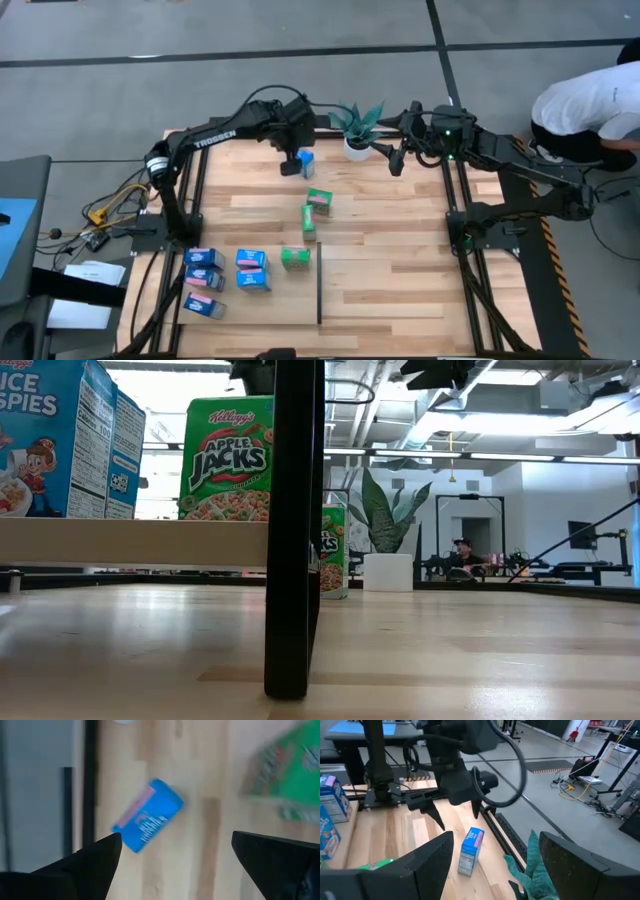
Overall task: Stack cereal on shelf
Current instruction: Put the light blue cereal box on the shelf aligned with the other light blue cereal boxes
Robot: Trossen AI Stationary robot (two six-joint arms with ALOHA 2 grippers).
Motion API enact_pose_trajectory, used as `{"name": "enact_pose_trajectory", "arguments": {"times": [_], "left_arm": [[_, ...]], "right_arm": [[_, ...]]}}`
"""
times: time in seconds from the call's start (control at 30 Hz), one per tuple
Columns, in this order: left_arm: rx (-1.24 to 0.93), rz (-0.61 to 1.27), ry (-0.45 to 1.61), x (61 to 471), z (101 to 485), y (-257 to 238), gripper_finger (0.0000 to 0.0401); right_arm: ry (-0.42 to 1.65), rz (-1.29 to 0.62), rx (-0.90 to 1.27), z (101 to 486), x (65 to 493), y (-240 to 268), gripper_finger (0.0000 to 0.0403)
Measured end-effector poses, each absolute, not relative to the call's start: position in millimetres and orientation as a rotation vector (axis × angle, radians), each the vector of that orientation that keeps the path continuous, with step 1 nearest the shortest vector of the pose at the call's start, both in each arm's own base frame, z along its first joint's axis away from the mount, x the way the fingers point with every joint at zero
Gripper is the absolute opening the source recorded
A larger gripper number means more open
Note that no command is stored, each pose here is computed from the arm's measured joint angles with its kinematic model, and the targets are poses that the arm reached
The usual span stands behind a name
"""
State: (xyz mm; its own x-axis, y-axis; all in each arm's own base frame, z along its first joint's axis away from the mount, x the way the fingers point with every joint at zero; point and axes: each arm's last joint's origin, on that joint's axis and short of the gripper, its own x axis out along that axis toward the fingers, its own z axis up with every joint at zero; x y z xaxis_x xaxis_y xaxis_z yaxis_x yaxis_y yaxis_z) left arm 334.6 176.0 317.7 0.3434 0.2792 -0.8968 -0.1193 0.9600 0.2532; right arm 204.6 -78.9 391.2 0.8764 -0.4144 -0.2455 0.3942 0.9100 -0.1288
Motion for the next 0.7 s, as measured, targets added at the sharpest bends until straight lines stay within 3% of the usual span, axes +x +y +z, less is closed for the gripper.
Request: {"name": "enact_pose_trajectory", "arguments": {"times": [0.4,0.7], "left_arm": [[0.388,0.015,1.222,335.0,304.2,194.0,0.0368],[0.482,-0.038,1.218,348.6,285.5,204.7,0.0368]], "right_arm": [[0.272,-0.428,-0.075,391.3,204.1,-80.2,0.0317],[0.272,-0.435,-0.074,391.3,203.6,-81.4,0.0317]]}}
